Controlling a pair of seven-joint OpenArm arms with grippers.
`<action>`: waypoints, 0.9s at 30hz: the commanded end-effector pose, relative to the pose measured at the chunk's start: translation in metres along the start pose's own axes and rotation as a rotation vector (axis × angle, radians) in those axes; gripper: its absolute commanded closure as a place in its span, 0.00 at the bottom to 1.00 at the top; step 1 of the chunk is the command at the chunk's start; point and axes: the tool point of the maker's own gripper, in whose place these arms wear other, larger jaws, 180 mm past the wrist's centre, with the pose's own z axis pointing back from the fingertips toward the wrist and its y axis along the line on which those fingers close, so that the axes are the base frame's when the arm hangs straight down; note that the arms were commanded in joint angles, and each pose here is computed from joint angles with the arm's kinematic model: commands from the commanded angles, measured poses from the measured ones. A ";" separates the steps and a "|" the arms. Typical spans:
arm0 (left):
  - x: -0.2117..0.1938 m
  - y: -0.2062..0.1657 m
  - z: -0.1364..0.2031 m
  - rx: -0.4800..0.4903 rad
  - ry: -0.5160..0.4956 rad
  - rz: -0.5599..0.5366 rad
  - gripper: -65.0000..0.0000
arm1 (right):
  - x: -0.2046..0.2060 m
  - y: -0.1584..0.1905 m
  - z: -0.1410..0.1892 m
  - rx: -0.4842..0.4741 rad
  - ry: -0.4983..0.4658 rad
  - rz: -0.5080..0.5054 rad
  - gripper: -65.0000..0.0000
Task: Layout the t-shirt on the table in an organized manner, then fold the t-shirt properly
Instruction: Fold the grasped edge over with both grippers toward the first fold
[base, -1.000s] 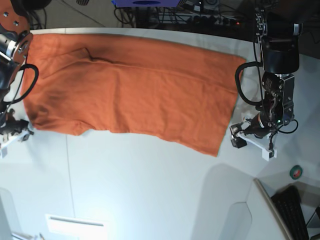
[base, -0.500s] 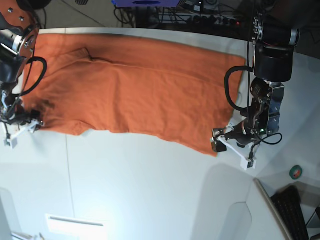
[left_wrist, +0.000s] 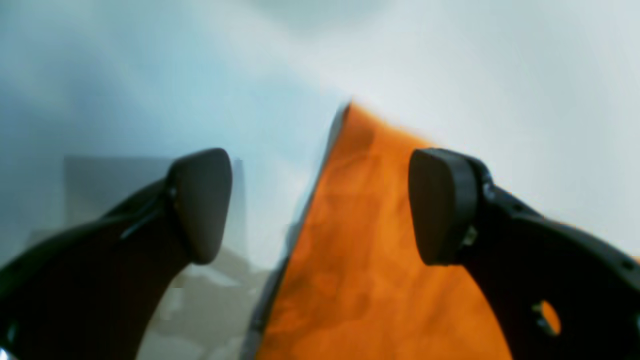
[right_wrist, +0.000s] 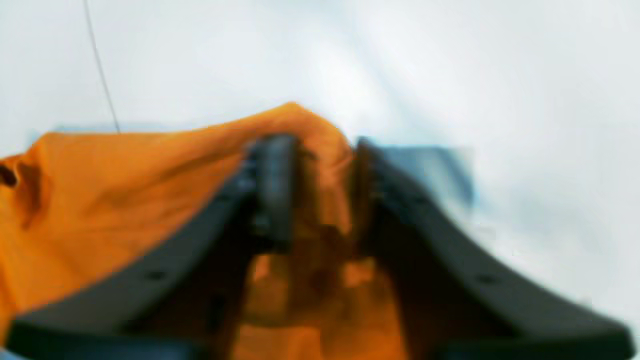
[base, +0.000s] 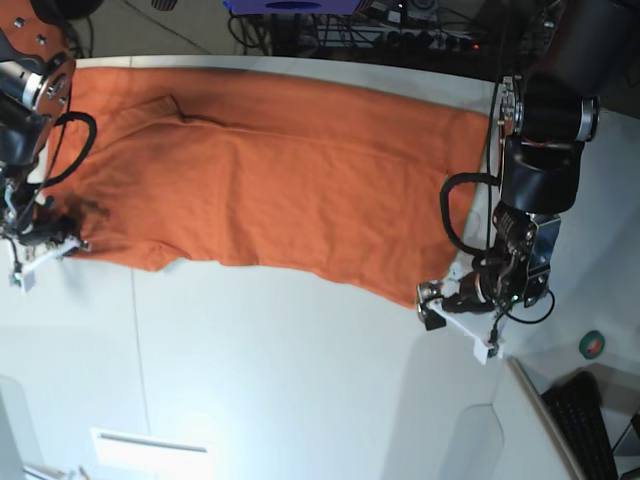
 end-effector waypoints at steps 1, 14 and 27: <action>0.032 -0.010 0.004 -0.021 -0.071 -0.013 0.19 | 0.003 -0.003 0.002 -0.007 0.017 0.008 0.91; -0.001 -0.019 -0.010 -0.018 0.031 -0.065 0.20 | 0.002 -0.003 0.002 -0.006 0.023 0.012 1.00; -0.023 0.004 -0.021 0.034 -0.026 -0.017 0.73 | 0.002 -0.003 0.002 -0.008 0.023 0.014 1.00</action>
